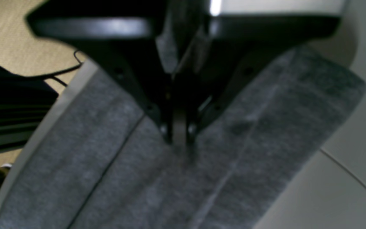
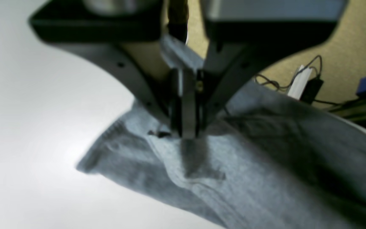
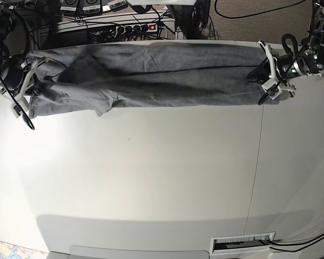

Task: Fold the T-shirt properly
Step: 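Grasp the shirt flap with the right gripper and tuck it under, then release the left gripper and regrasp the shirt end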

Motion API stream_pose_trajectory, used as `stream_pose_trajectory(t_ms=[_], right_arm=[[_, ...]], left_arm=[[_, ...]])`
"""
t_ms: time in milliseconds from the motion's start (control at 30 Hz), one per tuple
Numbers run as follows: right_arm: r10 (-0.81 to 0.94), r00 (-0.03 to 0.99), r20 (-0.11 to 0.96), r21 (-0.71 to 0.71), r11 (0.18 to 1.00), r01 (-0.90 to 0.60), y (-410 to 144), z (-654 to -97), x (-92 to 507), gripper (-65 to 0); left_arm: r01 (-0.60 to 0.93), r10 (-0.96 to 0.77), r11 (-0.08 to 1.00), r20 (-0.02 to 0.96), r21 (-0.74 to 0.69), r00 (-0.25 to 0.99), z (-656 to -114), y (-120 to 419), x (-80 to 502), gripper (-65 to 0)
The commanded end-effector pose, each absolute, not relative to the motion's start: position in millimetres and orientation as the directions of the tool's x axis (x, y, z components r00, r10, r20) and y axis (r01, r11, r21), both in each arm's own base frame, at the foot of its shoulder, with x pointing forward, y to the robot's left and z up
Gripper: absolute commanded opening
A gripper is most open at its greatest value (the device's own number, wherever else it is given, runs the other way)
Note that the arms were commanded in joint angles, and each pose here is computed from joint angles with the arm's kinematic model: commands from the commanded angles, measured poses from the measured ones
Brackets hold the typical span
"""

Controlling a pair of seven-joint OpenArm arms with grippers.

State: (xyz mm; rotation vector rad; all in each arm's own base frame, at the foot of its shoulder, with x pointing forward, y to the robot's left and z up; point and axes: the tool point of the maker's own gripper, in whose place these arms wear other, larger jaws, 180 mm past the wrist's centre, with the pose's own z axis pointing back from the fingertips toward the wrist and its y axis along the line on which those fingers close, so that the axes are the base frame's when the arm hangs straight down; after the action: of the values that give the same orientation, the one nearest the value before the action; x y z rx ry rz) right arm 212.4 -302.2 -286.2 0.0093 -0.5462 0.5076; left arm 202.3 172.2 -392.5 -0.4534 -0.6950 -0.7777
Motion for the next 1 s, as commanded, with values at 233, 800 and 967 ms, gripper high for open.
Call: stream_pose_trajectory(t_ms=[233, 800, 967], right_arm=[[0.468, 0.729, 0.499, -0.158, 0.877, -0.454, -310, -281, 209, -65.0], [0.393, 0.609, 0.689, -0.166, 0.903, -0.395, -293, -270, 235, -47.7], [0.292, 0.583, 0.758, -0.067, 0.924, -0.376, -265, -277, 242, -55.2]], left_arm=[[0.766, -0.466, 0.634, 0.737, -0.108, 0.490, -382, 173, 209, -65.0], [0.764, -0.458, 0.635, 0.744, -0.110, 0.487, -384, 168, 210, -65.0], [0.767, -0.458, 0.635, 0.756, -0.091, 0.469, -378, 168, 219, -65.0]])
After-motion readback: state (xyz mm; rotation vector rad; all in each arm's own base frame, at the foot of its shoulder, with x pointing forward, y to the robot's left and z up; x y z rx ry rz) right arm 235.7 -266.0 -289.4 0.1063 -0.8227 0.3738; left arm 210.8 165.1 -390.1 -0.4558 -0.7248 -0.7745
